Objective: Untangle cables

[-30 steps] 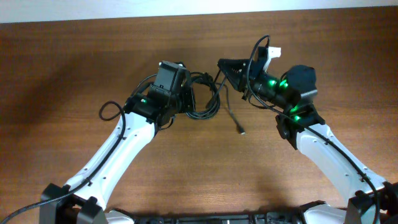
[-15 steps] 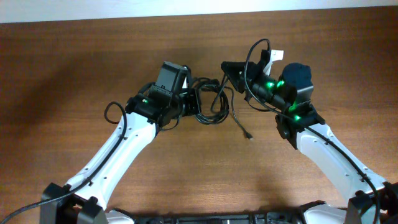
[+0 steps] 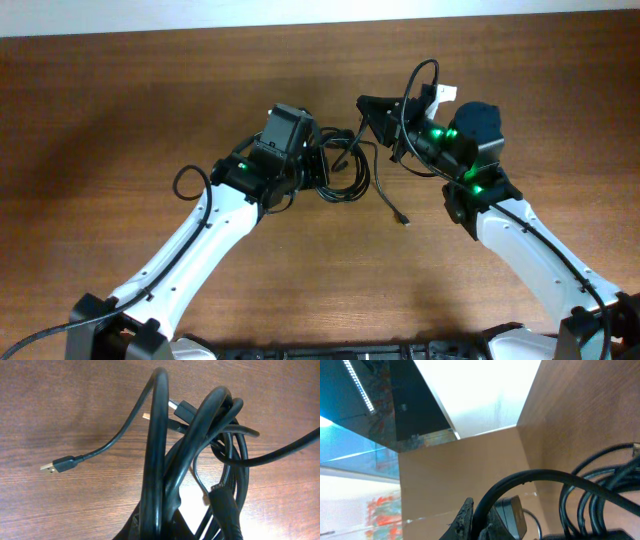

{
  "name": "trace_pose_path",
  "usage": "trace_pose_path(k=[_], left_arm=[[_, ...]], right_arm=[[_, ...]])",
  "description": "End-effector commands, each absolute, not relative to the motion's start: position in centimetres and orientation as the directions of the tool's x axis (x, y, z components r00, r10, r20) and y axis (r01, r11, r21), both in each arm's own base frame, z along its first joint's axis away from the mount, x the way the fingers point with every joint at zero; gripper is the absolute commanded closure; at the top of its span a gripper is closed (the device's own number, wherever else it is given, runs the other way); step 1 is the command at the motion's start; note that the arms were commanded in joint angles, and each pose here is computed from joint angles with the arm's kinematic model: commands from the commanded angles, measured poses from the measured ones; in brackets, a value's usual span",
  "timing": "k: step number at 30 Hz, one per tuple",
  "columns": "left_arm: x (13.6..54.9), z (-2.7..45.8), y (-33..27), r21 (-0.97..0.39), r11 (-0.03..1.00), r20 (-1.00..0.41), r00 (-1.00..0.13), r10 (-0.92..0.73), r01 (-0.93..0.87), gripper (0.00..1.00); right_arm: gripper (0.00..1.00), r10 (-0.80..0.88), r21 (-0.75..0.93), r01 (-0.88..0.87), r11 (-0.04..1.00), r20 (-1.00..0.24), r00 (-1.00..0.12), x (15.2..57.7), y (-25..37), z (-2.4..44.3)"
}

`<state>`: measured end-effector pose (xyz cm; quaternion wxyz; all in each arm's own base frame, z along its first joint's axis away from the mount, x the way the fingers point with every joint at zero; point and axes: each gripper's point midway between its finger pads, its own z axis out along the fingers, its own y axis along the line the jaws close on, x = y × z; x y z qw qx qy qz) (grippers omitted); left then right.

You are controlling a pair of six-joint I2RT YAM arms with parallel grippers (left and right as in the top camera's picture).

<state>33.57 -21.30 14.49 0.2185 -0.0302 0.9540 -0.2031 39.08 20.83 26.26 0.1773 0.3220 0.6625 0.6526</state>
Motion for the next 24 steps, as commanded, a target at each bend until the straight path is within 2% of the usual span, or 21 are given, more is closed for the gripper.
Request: trace_pose_path(k=[1, 5, 7, 11, 13, 15, 21, 24], left_arm=[[33.7, 14.3, -21.3, -0.404, 0.915, -0.389, -0.901, -0.191, -0.019, 1.00], [33.7, 13.7, -19.3, -0.387, 0.919, -0.351, -0.910, -0.223, -0.077, 1.00], [33.8, 13.9, -19.2, -0.456, 0.885, -0.299, -0.921, -0.251, -0.093, 1.00], [34.9, 16.7, -21.0, -0.694, 0.708, -0.164, -0.928, -0.335, -0.133, 1.00], [35.4, 18.0, -22.0, -0.751, 0.651, -0.153, -0.929, -0.337, -0.113, 1.00], [35.4, 18.2, -22.2, -0.756, 0.646, -0.159, -0.929, -0.333, -0.102, 1.00], [35.6, 18.3, -22.1, -0.757, 0.646, -0.169, -0.927, -0.336, -0.096, 1.00], [35.8, 18.4, -22.0, -0.755, 0.651, -0.182, -0.926, -0.331, -0.084, 1.00]], right_arm=[[0.96, 0.752, 0.994, 0.110, 0.029, 0.050, -0.657, 40.0, 20.7, 26.3], [0.96, 0.791, 0.969, 0.184, 0.166, -0.020, -0.611, 40.1, 19.9, 22.6], [0.96, 0.769, 0.952, 0.173, 0.254, -0.090, -0.633, 39.8, 20.0, 21.3], [0.96, 0.693, 0.920, 0.114, 0.374, -0.196, -0.694, 38.6, 21.9, 19.9], [0.96, 0.656, 0.901, 0.076, 0.428, -0.252, -0.711, 38.0, 23.5, 19.3], [0.96, 0.604, 0.872, 0.027, 0.489, -0.316, -0.732, 37.1, 25.2, 18.4], [0.96, 0.461, 0.809, -0.094, 0.580, -0.422, -0.781, 35.0, 28.4, 16.8], [0.96, 0.435, 0.770, -0.056, 0.636, -0.417, -0.798, 34.5, 27.8, 14.9]])
